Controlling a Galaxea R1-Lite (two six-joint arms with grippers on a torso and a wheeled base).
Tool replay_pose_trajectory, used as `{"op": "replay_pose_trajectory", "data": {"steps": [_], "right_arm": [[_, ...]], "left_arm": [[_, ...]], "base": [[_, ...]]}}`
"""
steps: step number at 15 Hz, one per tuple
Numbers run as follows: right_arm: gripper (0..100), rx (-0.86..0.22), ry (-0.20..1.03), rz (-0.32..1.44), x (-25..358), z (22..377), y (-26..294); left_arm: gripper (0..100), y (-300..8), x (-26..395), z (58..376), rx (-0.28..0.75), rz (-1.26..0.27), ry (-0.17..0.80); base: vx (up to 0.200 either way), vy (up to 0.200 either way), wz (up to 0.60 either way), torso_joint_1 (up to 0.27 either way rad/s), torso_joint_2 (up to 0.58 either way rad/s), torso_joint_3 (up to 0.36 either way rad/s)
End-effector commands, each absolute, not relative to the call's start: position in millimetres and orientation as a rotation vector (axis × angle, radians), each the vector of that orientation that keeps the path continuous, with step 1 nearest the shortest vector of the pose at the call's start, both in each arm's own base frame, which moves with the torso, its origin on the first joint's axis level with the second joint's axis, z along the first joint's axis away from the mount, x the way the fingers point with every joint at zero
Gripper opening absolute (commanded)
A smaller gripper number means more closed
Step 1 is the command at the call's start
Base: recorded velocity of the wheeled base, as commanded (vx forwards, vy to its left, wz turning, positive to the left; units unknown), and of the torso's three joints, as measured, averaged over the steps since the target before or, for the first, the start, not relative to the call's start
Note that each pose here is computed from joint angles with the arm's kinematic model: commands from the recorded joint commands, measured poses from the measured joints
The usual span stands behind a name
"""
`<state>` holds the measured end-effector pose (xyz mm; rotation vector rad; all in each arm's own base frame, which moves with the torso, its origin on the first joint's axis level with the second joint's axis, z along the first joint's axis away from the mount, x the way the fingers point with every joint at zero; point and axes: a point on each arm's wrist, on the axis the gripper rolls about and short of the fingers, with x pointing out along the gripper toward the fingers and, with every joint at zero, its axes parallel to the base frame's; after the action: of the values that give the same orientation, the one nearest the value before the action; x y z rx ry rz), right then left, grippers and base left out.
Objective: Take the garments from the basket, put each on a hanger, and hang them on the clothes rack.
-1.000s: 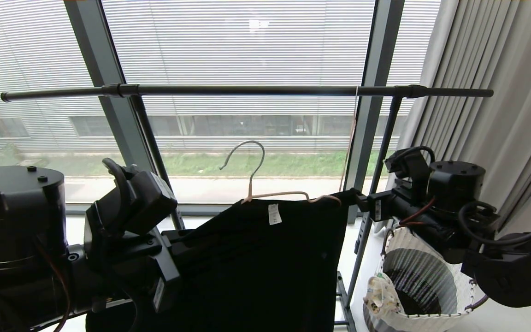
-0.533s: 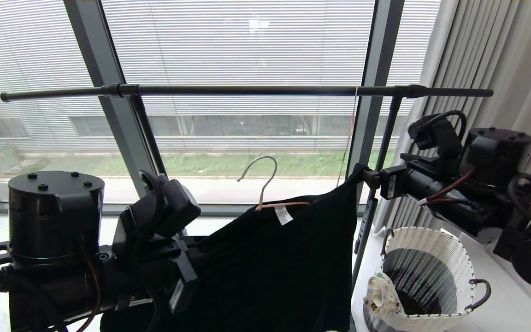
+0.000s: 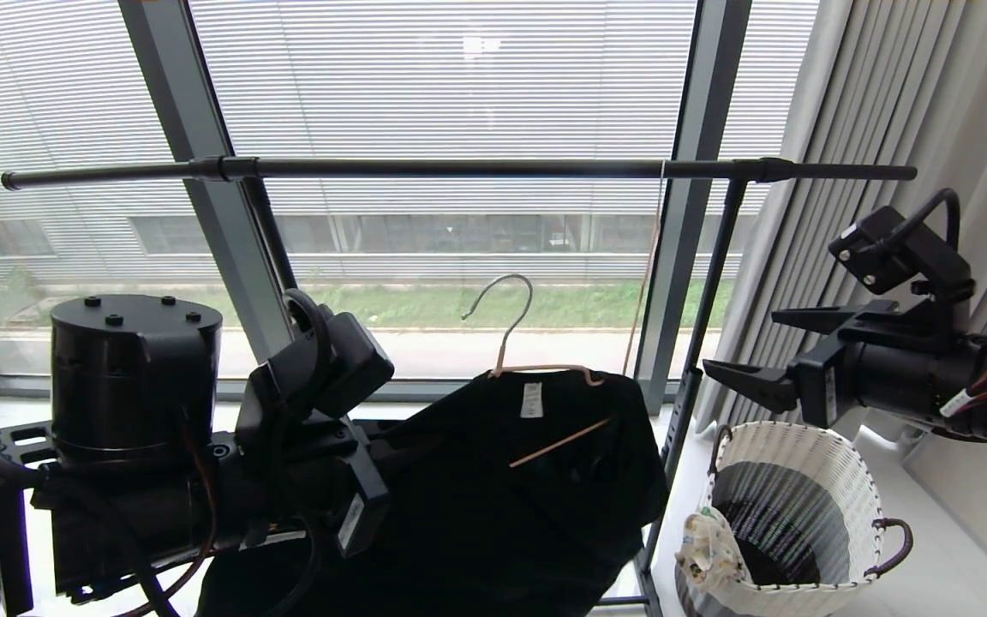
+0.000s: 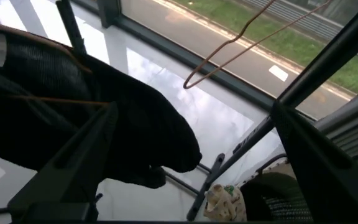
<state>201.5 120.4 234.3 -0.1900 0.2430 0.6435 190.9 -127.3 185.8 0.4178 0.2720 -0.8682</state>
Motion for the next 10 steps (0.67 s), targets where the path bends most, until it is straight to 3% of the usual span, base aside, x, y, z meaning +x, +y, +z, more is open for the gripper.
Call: {"op": "replay_pose_trajectory", "data": {"steps": [1, 5, 10], "right_arm": [[100, -0.208, 0.215, 0.632, 196, 241, 112], [100, -0.319, 0.225, 0.651, 192, 242, 99], [100, -0.423, 0.276, 0.844, 172, 260, 93]], "left_arm": [[0, -134, 195, 187, 0.419, -0.881, 0.266], [0, -158, 189, 190, 0.429, -0.974, 0.241], [0, -183, 172, 188, 0.452, -1.091, 0.227]], "base": [[0.000, 0.000, 0.00, 0.000, 0.00, 0.000], [0.000, 0.000, 0.00, 0.000, 0.00, 0.000], [0.000, 0.000, 0.00, 0.000, 0.00, 0.000]]}}
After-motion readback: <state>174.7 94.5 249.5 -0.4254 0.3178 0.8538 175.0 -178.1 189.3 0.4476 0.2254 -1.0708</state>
